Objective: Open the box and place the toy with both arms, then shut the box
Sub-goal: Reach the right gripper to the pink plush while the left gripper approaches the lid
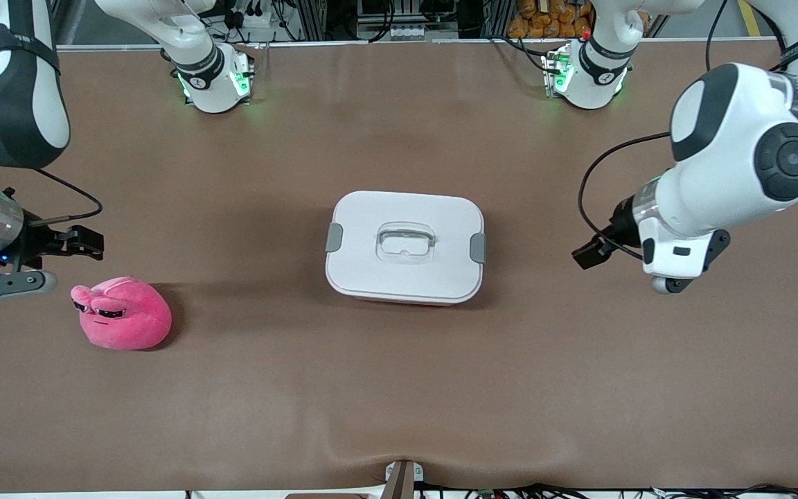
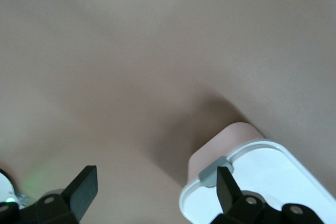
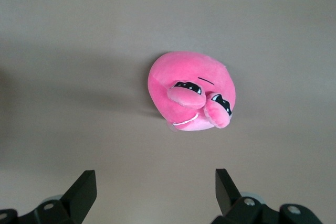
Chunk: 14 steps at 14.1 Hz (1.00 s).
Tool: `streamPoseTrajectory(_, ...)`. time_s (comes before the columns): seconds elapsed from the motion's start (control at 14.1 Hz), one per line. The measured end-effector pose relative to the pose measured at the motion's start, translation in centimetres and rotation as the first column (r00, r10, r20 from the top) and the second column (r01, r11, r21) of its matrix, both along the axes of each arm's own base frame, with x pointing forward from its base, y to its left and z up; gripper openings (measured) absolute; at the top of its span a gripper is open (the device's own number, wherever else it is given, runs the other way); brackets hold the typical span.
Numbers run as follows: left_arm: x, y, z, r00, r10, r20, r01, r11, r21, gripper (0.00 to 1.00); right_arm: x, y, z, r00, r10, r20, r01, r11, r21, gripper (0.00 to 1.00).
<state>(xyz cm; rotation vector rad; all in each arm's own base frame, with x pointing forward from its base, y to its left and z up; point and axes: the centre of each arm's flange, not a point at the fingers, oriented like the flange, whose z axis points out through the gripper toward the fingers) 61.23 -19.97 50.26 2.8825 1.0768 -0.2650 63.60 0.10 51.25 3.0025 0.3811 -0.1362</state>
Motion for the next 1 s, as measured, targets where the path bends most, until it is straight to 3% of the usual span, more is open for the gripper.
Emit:
streamPoseTrajectory(0.28,0.0,-2.5,-0.8,0.995,0.102,0.012,-0.102,0.995,0.008,1.00,1.2,1.3,-4.5,0.971,0.223,-0.082,-0.222,0.975,0.025,1.00)
streamPoseTrajectory(0.5,-0.5,-5.8,-1.7,0.984,0.177,0.017,-0.177,0.984,0.014,1.00,2.1,1.8,-6.9,0.939,0.334,-0.085,-0.332,0.943,0.036,1.00)
streamPoseTrajectory(0.78,-1.0,-9.6,-3.2,0.957,0.288,0.027,-0.288,0.958,0.015,1.00,2.4,0.6,-10.1,0.846,0.531,-0.045,-0.530,0.847,0.040,1.00)
streamPoseTrajectory(1.0,-0.9,-11.2,-3.7,0.924,0.381,0.041,-0.381,0.924,0.002,1.00,2.5,-0.8,-11.5,0.757,0.653,-0.026,-0.652,0.757,0.036,1.00)
